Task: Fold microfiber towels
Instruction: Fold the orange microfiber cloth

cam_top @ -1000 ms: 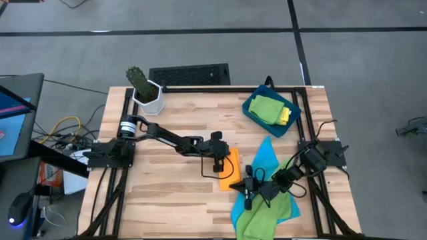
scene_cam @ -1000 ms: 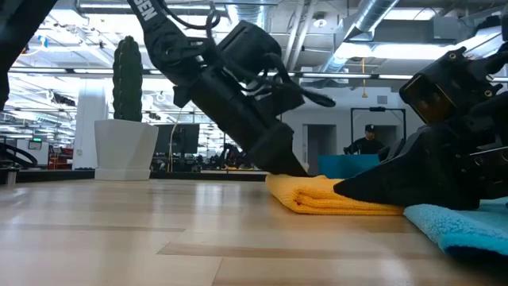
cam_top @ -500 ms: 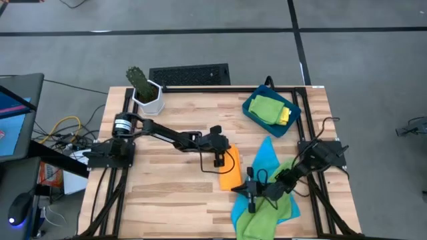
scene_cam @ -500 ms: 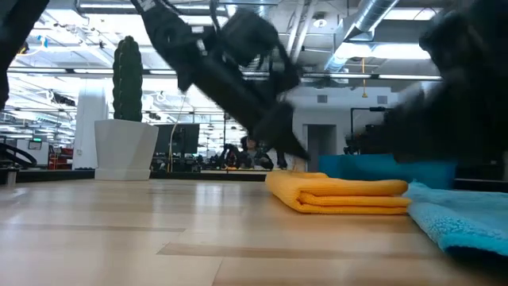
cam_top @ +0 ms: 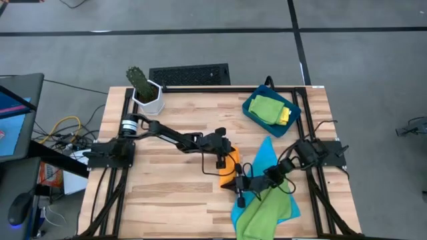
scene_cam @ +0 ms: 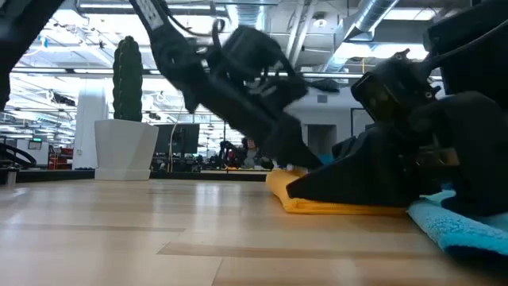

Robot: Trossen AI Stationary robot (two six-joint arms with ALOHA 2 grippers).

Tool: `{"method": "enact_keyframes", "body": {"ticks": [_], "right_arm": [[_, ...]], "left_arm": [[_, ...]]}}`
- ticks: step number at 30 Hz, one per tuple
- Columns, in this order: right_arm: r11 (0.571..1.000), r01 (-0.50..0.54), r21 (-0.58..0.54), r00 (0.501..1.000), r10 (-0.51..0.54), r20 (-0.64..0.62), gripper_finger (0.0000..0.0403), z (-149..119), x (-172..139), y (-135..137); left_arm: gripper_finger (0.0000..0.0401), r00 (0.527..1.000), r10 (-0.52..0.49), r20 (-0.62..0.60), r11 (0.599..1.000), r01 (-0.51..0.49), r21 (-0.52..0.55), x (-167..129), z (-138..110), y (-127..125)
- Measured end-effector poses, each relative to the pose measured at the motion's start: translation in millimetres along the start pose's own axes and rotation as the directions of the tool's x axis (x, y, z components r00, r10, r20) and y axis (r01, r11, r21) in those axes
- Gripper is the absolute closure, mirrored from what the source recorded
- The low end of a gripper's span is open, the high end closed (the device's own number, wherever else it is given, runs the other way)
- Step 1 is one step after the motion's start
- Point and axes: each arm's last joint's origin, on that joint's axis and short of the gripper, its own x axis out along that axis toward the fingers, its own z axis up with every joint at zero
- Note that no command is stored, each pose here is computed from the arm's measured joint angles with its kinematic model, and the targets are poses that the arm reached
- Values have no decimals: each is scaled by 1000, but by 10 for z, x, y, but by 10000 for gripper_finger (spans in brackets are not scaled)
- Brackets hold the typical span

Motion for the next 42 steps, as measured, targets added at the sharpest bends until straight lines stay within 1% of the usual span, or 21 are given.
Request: {"method": "enact_keyframes", "body": {"ticks": [3, 5, 10, 15, 17, 18, 19, 22, 25, 27, 29, 31, 32, 34, 36, 37, 39, 40, 42], "right_arm": [[1000, -3, 12, 1000, 3, 1, 388, -62, -18, 23], [1000, 3, 18, 1000, -3, 9, 384, -76, -38, 49], [1000, 18, 19, 1000, -18, 12, 381, -83, -48, 50], [1000, 13, 13, 1000, -13, 17, 386, -59, -54, 44], [1000, 13, -6, 1000, -13, 19, 383, 15, -74, 46], [1000, 9, -24, 1000, -9, 21, 379, 70, -90, 50], [999, 6, -53, 1000, -5, 19, 375, 126, -106, 59], [995, 8, -100, 999, -4, 42, 362, 403, -154, 86], [984, 82, -156, 996, -86, -17, 350, 598, -246, 49], [968, 153, -200, 984, -168, -62, 342, 731, -345, 6], [947, 223, -233, 965, -248, -84, 330, 892, -462, -58], [932, 253, -261, 948, -293, -128, 316, 1019, -589, -143], [934, 249, -256, 946, -292, -145, 309, 1092, -668, -177], [960, 196, -201, 962, -228, -148, 297, 1264, -816, -200], [986, 128, -108, 980, -142, -141, 292, 1411, -1005, -153], [993, 109, -47, 985, -114, -126, 291, 1475, -1097, -126], [994, 86, 61, 989, -77, -125, 293, 1559, -1273, -93], [992, 88, 88, 987, -74, -144, 296, 1592, -1357, -94], [985, 122, 124, 980, -100, -172, 302, 1753, -1508, -104]], "left_arm": [[401, 998, -39, -57, 999, 37, -26, 72, -154, 67], [401, 996, -50, -70, 998, 47, -49, 74, -166, 100], [401, 995, -54, -89, 997, 48, -62, 75, -190, 156], [401, 996, -48, -78, 998, 44, -49, 70, -176, 173], [401, 996, -36, -77, 999, 33, -43, -1, -91, 196], [401, 998, -19, -63, 999, 16, -40, -46, -5, 224], [401, 999, 3, -39, 999, -4, -34, -102, 108, 258], [401, 998, 64, 18, 998, -64, -1, -354, 454, 342], [401, 996, 86, 13, 996, -86, 28, -632, 653, 372], [401, 996, 85, 0, 996, -85, 33, -828, 756, 378], [401, 996, 86, -4, 996, -86, 17, -1011, 848, 368], [401, 996, 87, -13, 996, -87, -6, -1112, 865, 318], [401, 997, 76, -15, 997, -77, -16, -1137, 850, 271], [401, 999, 40, -26, 999, -41, -34, -1166, 805, 145], [401, 1000, 4, -25, 999, -5, -49, -1180, 793, -3], [401, 1000, -14, -20, 998, 13, -56, -1189, 793, -86], [401, 999, -52, 7, 997, 52, -62, -1214, 814, -256], [401, 997, -72, 33, 996, 74, -58, -1232, 843, -343], [401, 990, -108, 95, 993, 113, -44, -1276, 910, -504]]}}
